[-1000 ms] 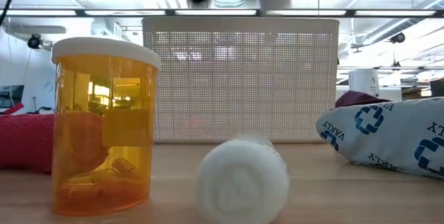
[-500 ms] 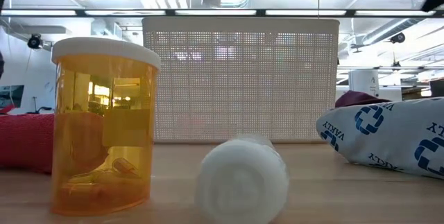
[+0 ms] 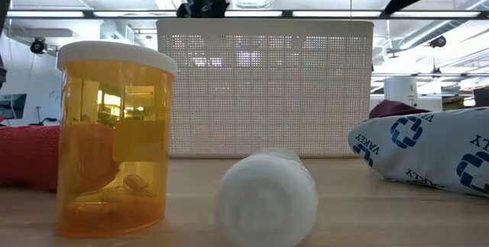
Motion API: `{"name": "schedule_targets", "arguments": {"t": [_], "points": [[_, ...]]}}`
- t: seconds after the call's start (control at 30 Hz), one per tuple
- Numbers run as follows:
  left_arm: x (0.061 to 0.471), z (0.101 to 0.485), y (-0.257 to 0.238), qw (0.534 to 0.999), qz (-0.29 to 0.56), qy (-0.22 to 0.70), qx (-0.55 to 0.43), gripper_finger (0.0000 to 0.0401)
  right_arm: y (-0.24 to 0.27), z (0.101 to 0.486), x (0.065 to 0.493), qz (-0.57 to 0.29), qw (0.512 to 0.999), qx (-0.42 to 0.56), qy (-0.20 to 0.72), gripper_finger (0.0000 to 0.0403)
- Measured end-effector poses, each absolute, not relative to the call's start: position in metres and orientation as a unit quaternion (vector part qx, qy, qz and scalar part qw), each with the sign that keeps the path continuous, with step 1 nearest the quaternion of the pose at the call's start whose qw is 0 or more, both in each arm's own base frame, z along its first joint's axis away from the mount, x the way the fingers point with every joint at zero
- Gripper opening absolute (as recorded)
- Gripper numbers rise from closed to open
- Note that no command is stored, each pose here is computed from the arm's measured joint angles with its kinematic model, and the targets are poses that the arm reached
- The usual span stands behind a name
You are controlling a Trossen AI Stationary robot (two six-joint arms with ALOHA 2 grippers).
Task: Pick & place medical supplies in basket/bin
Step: Put the white medicine bottle into the white bin, then put the light blue mailer bag into the white bin
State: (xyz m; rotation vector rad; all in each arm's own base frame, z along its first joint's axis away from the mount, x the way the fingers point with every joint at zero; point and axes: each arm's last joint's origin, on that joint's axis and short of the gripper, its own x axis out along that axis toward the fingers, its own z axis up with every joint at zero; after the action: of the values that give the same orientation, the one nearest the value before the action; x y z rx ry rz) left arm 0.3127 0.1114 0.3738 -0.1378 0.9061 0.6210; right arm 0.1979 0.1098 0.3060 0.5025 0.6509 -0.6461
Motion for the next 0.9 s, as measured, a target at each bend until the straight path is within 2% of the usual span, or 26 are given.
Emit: {"name": "schedule_targets", "arguments": {"t": [0.13, 0.23, 0.4, 0.53, 0.73, 0.8, 0.9], "points": [[0.306, 0.382, 0.102, 0.847, 0.267, 0.458, -0.044, 0.0271, 0.108, 0.306, 0.200, -0.309, 0.866, 0.245, 0.307, 0.0332], [0.294, 0.402, 0.089, 0.858, 0.270, 0.436, -0.026, 0.0290, 0.109, 0.306, 0.200, -0.302, 0.863, 0.248, 0.319, 0.0331], [0.271, 0.429, 0.051, 0.891, 0.240, 0.383, -0.049, 0.0294, 0.112, 0.303, 0.198, -0.261, 0.855, 0.238, 0.380, 0.0331], [0.248, 0.439, -0.006, 0.913, 0.175, 0.343, -0.131, 0.0294, 0.114, 0.294, 0.189, -0.223, 0.799, 0.267, 0.491, 0.0329], [0.254, 0.392, -0.078, 0.900, 0.132, 0.307, -0.281, 0.0294, 0.121, 0.251, 0.179, -0.199, 0.689, 0.357, 0.598, 0.0329], [0.262, 0.368, -0.101, 0.891, 0.102, 0.279, -0.343, 0.0294, 0.125, 0.231, 0.178, -0.182, 0.674, 0.383, 0.605, 0.0329], [0.277, 0.331, -0.119, 0.874, 0.076, 0.215, -0.430, 0.0294, 0.135, 0.204, 0.178, -0.128, 0.684, 0.429, 0.576, 0.0329]]}}
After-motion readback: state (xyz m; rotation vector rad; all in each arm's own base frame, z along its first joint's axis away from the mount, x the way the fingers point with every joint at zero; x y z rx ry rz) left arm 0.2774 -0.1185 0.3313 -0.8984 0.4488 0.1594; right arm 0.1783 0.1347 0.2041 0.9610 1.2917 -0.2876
